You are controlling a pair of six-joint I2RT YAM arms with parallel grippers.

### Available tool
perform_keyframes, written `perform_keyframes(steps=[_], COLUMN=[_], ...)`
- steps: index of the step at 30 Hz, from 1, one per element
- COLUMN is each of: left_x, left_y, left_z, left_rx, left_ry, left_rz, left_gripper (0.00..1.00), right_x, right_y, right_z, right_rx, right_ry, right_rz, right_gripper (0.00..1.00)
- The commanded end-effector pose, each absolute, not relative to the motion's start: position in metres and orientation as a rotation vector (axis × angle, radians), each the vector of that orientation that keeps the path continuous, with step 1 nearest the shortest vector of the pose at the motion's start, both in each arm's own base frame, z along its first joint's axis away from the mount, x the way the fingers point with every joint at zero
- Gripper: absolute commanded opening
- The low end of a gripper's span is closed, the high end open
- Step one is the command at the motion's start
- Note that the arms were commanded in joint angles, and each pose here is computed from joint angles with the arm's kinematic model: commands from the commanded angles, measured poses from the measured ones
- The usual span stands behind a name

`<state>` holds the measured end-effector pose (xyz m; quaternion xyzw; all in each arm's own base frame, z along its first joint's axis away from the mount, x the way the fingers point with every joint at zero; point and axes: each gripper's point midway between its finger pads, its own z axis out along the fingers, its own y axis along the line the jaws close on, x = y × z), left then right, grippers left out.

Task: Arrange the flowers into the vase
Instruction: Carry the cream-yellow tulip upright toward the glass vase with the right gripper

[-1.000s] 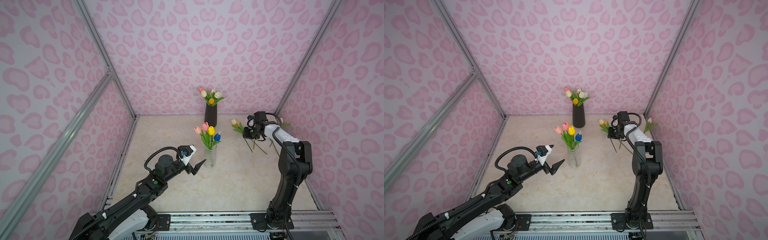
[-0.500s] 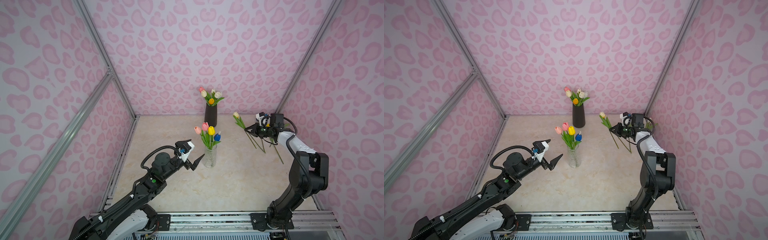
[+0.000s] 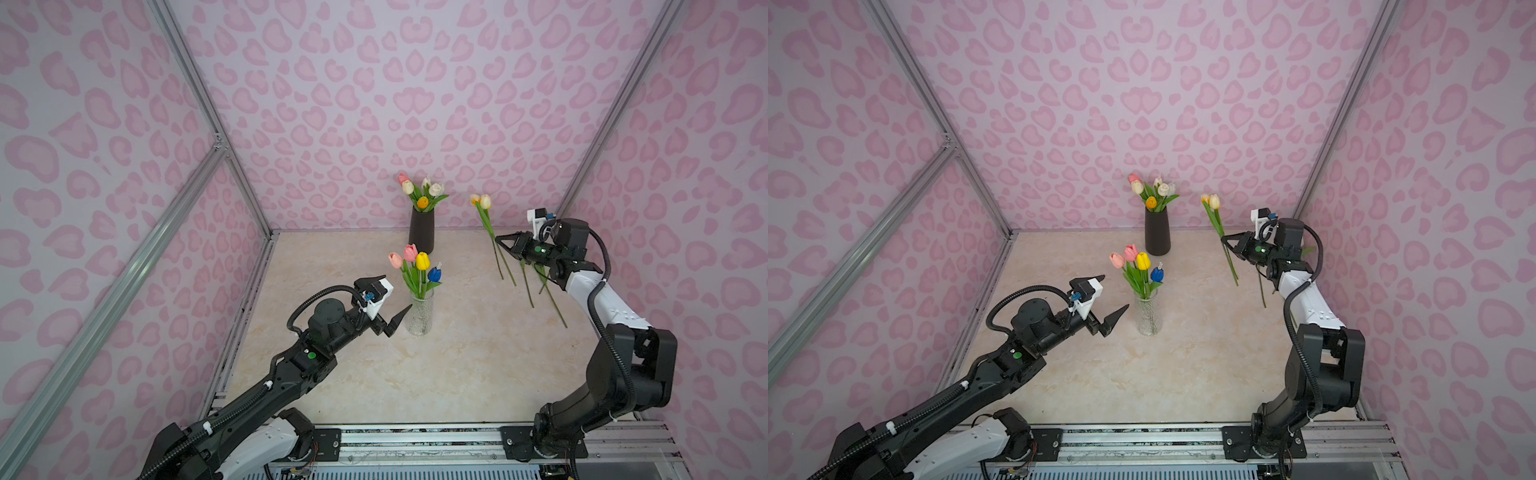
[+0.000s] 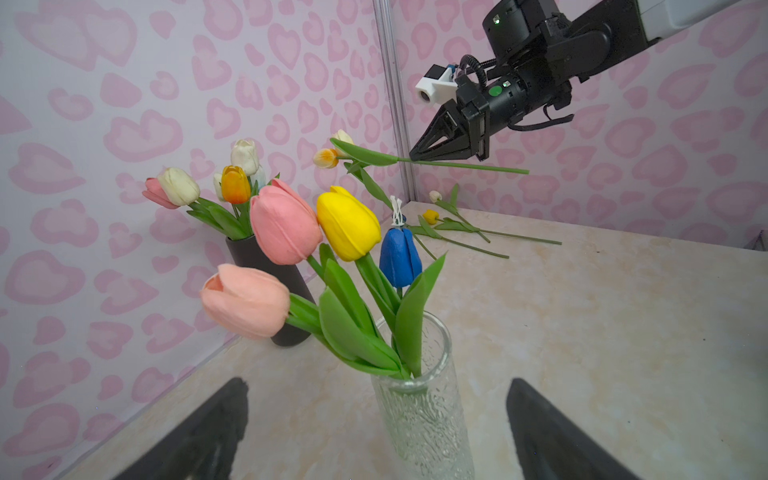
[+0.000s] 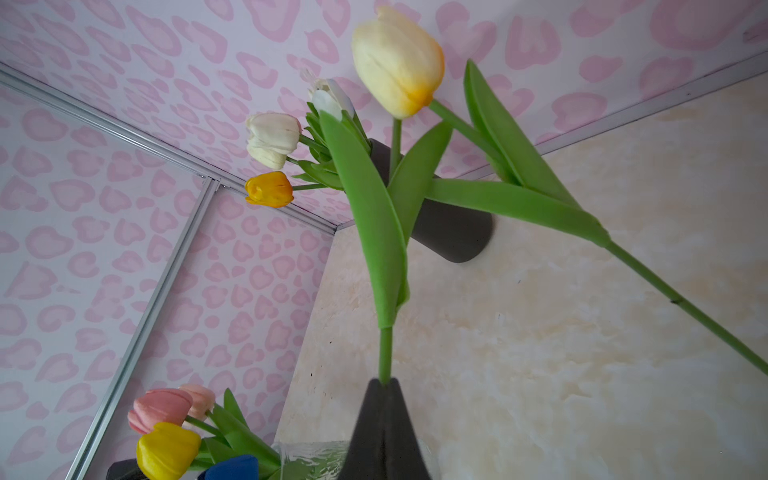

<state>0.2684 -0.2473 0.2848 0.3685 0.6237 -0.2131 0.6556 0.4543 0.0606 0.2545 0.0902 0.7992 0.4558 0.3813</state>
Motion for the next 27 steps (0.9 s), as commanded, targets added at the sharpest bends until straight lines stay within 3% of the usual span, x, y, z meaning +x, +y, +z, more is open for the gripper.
perform_keyframes(steps=[1,4,7,10,14,23,27], left_x=[0.268,0.27,0.27,0.27,0.269,0.274,0.278], left_y=[-0.248,-0.248,-0.25,-0.249,-0.248,-0.234,-0.218], left_z=[0.29,0.285,0.283,0.284,0.285,0.298,0.313], left_rx=[0.836,0.838,0.842,0.836,0.836,0.739,0.637], left_ry=[1.391,1.407,1.414,1.411,1.409,1.381,1.343], left_rz=[-0.482,-0.479,-0.487,-0.488,-0.482,-0.44,-0.398], left_gripper=[0.98,0.98,0.98,0.98,0.98,0.97,0.97], right_x=[0.454,0.454,0.447,0.45,0.451,0.441,0.409], right_y=[0.033,0.025,0.019,0.035,0.037,0.075,0.107], right_z=[0.221,0.201,0.17,0.168,0.174,0.279,0.346], right_rx=[0.292,0.282,0.248,0.258,0.238,0.09,-0.063], right_ry=[2.207,2.279,2.441,2.374,2.355,1.892,1.58], right_rz=[0.816,0.713,0.455,0.677,0.678,0.985,1.08], right_gripper=[0.0,0.0,0.0,0.0,0.0,0.0,0.0])
